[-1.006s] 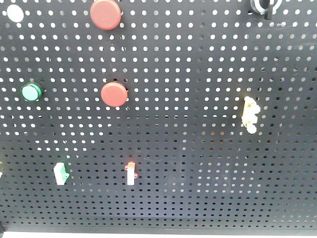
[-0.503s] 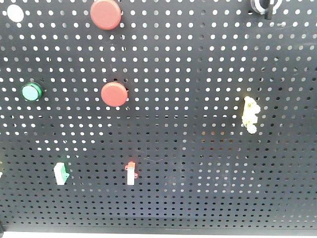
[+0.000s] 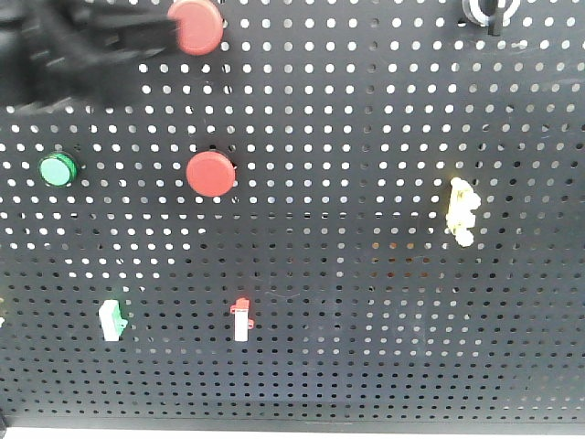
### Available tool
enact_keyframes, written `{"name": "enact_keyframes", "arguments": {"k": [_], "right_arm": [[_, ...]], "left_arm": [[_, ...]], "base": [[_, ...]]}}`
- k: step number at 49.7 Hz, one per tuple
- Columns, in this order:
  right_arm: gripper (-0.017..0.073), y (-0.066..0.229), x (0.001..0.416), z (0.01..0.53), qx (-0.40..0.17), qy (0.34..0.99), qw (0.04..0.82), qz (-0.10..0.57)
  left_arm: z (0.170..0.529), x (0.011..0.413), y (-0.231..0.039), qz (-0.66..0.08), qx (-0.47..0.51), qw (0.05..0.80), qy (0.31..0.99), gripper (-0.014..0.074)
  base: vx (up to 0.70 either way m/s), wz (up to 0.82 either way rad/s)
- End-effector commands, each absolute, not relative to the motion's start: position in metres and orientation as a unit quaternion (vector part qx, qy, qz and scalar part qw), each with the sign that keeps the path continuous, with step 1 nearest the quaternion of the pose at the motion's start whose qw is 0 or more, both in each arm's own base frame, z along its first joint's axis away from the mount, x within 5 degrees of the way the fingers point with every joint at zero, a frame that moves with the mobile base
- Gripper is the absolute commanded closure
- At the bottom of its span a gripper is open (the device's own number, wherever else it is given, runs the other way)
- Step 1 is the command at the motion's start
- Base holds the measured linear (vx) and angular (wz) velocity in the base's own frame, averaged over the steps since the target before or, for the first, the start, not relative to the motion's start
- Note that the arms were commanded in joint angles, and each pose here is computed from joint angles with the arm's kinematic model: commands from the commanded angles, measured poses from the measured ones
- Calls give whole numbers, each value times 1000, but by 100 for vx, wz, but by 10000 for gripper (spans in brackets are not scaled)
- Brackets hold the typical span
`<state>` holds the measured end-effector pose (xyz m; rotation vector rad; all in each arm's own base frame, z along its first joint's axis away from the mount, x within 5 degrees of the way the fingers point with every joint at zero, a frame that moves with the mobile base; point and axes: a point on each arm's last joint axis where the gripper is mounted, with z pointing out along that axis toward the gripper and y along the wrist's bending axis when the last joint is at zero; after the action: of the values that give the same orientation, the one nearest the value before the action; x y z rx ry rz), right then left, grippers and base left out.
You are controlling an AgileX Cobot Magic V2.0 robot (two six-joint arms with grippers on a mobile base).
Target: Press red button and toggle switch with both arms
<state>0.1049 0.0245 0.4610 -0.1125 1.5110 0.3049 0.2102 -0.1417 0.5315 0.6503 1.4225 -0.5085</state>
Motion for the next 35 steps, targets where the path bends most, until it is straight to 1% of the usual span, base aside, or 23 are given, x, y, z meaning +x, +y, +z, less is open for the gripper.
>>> {"name": "enact_keyframes", "arguments": {"k": [1,22,29,35], "right_arm": [[562,21,104,477,-31,644,753,135],[562,20,104,479,-28,637,759,131],[562,20,104,478,-30,640,757,132],[562,21,104,478,-31,642,755,132]], "left_arm": [[552,206,-136,-236,254,723,597,591],[541,243,-151,-225,228,732,601,591],[544,239,-150,-227,233,730,601,591],[547,226,-147,-234,253,717,606,591]], "base": [[0,0],[0,0],[0,0],[0,0]]}}
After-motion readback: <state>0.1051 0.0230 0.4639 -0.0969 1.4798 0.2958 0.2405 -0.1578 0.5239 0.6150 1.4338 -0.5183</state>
